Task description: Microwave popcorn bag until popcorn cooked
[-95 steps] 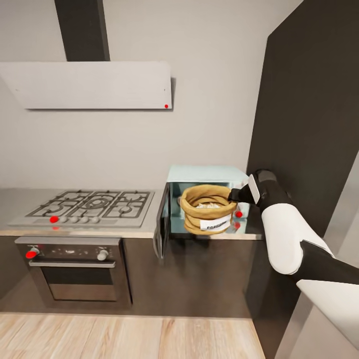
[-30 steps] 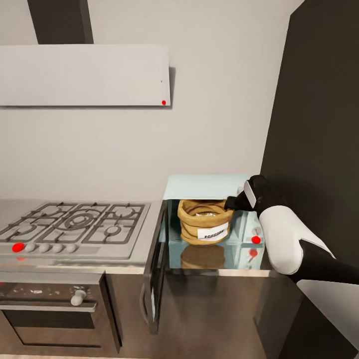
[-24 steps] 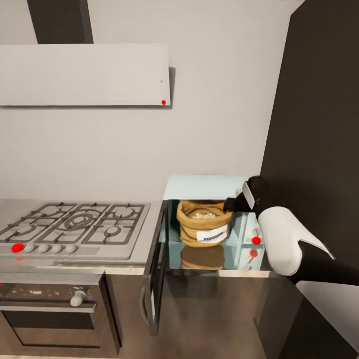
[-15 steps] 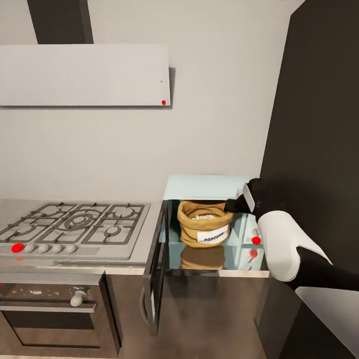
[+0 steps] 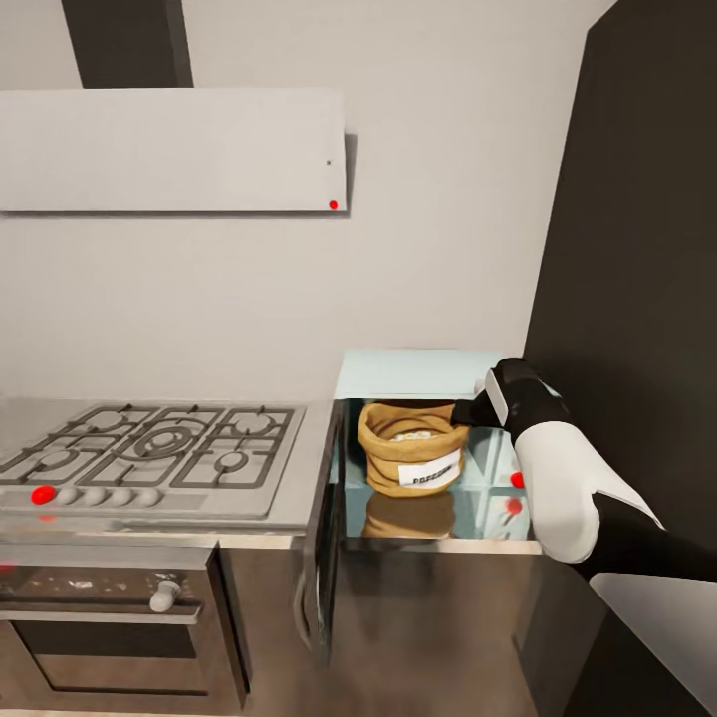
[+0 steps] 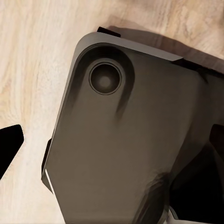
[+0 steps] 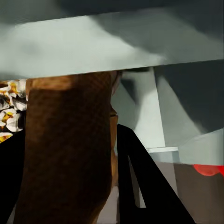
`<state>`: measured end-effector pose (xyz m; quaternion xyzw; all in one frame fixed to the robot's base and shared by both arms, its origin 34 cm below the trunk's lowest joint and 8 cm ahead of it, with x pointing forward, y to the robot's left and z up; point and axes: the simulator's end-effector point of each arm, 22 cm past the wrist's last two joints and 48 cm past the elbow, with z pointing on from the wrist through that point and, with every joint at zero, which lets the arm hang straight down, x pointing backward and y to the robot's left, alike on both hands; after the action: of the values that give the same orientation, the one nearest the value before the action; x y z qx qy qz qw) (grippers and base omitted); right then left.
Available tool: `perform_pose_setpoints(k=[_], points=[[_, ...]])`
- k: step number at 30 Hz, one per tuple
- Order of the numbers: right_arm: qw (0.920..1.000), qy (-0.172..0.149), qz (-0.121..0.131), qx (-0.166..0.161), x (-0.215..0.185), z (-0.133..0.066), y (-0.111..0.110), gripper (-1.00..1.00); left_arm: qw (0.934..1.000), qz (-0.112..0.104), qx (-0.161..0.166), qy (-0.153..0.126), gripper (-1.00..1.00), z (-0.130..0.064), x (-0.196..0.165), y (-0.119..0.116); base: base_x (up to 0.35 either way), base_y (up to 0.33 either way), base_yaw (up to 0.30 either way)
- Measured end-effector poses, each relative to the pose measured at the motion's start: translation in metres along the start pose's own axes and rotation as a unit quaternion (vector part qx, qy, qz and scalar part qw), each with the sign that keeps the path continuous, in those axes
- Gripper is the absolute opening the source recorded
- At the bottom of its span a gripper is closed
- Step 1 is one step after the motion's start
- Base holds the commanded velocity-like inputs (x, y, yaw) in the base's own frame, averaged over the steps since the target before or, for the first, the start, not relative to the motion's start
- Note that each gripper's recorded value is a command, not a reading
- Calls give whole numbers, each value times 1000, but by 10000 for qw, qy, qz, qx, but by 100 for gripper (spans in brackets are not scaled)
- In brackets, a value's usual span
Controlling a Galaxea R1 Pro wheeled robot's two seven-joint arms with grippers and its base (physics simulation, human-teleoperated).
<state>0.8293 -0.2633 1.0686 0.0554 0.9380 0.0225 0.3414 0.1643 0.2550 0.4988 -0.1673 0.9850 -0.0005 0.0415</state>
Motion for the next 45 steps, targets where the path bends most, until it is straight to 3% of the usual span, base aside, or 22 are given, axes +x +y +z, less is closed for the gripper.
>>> perform_pose_setpoints(k=[26, 38, 45], points=[[9999, 23, 66, -89, 1, 1, 3, -100, 10000, 0, 0, 0, 100, 0, 0, 0, -7, 16, 0], [9994, 81, 329, 19, 1, 2, 0, -100, 10000, 1, 2, -7, 100, 0, 0, 0, 0, 0, 0], [9987, -54, 501, 119, -3, 4, -7, -100, 10000, 1, 1, -5, 100, 0, 0, 0, 0, 0, 0]])
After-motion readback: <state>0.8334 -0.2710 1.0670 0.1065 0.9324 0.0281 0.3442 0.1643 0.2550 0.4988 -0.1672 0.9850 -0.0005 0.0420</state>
